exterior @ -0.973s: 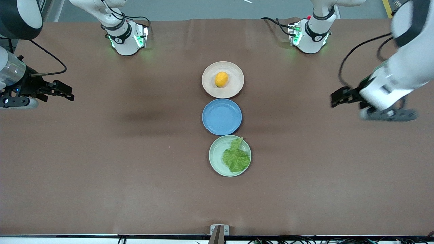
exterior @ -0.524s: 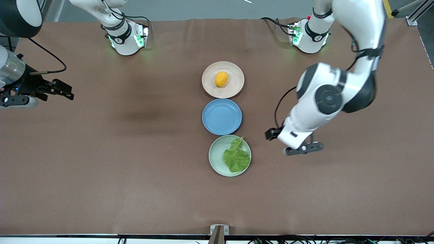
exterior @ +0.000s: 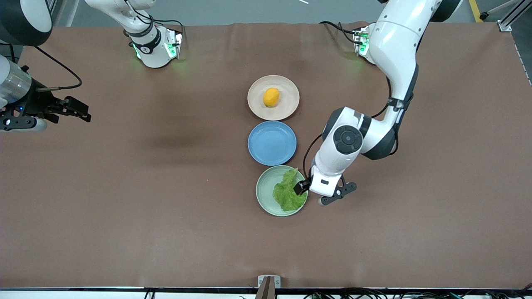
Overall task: Pick lemon and lettuce from plates
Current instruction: 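Reach the left gripper down to the lettuce leaf on the green plate, then grasp the lettuce with the left gripper while the right gripper reaches the lemon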
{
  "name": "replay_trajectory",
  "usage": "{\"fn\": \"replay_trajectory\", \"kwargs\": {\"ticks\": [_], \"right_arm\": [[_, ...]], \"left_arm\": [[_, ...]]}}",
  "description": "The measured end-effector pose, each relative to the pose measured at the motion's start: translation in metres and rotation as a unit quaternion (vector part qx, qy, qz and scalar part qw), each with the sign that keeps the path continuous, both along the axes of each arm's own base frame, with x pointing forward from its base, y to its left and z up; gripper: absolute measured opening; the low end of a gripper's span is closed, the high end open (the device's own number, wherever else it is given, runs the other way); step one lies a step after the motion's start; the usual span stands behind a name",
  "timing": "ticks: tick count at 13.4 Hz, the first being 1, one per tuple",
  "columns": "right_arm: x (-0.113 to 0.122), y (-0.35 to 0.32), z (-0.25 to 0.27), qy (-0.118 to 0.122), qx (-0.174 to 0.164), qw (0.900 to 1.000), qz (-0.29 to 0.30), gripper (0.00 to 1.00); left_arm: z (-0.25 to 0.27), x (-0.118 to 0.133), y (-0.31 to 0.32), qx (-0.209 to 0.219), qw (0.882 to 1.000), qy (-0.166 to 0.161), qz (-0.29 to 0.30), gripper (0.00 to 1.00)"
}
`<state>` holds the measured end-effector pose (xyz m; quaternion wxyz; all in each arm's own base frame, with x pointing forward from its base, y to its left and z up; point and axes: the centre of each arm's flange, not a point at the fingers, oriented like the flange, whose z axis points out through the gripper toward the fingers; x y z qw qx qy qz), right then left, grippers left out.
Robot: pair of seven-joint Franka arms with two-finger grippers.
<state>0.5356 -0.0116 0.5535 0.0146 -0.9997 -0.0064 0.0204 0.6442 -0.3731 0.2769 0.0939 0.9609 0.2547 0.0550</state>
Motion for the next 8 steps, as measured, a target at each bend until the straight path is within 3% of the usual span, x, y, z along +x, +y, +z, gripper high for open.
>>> {"fn": "replay_trajectory", "kwargs": {"ticks": [4, 8], "right_arm": [[0.002, 0.002, 0.01, -0.007, 0.0, 1.0, 0.001, 1.0], [0.021, 0.001, -0.016, 0.014, 0.0, 1.0, 0.001, 1.0]], "left_arm": [[-0.03, -0.008, -0.024, -0.01, 1.0, -0.004, 0.019, 1.0], [-0.052, -0.016, -0.032, -0.003, 1.0, 0.008, 0.013, 0.89]]}}
